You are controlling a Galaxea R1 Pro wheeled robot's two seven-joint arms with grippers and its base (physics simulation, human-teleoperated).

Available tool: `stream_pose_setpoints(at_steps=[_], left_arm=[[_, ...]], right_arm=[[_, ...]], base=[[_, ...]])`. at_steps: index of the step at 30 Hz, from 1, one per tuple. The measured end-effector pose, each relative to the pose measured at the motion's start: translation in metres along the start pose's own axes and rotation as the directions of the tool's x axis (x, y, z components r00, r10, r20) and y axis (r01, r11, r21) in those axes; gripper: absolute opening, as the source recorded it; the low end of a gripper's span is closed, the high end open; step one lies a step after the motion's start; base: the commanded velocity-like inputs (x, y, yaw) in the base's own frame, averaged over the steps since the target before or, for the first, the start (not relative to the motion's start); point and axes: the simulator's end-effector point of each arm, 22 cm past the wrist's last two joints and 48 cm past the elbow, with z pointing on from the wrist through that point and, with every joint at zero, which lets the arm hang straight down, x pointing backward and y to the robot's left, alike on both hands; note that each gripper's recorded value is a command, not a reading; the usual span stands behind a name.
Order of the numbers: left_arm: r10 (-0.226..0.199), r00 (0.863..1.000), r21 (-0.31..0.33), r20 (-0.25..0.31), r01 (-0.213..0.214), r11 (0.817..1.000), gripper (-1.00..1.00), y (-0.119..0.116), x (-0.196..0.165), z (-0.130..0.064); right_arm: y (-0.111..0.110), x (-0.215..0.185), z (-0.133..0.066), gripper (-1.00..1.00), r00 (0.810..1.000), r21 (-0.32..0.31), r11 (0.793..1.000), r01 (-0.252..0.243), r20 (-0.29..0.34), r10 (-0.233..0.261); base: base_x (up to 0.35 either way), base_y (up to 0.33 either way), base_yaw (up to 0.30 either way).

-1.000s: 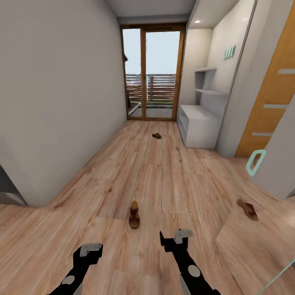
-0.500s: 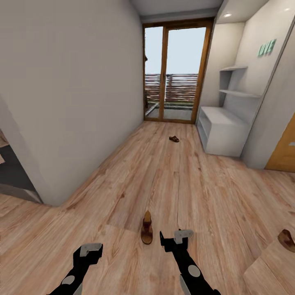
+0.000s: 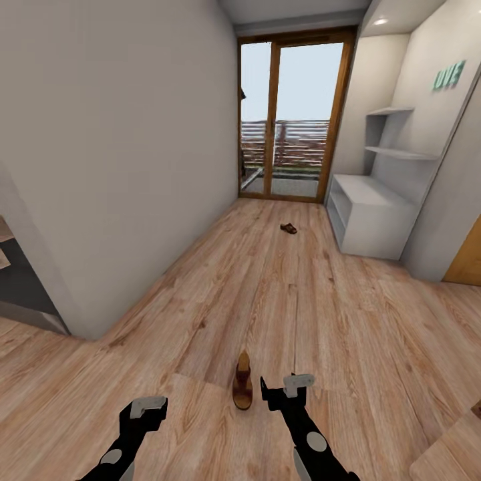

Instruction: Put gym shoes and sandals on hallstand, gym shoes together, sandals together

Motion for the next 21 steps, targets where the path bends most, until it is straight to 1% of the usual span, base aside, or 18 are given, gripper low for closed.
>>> stream_pose_setpoints(at_steps=[16, 21], left_arm=[[-0.001, 1.0, -0.001, 0.0, 0.001, 1.0, 1.0, 0.0001, 0.0, 0.0], [-0.001, 1.0, -0.001, 0.0, 0.001, 1.0, 1.0, 0.0001, -0.0001, -0.0001]], right_arm=[[0.0, -0.0002, 0.0, 1.0, 1.0, 0.0, 1.0, 0.0, 0.0, 0.0], [0.0, 0.0003, -0.0001, 1.0, 1.0, 0.0, 1.0, 0.0, -0.001, 0.0]], base=[[0.001, 0.0, 0.0], [0.062, 0.048, 0.0]])
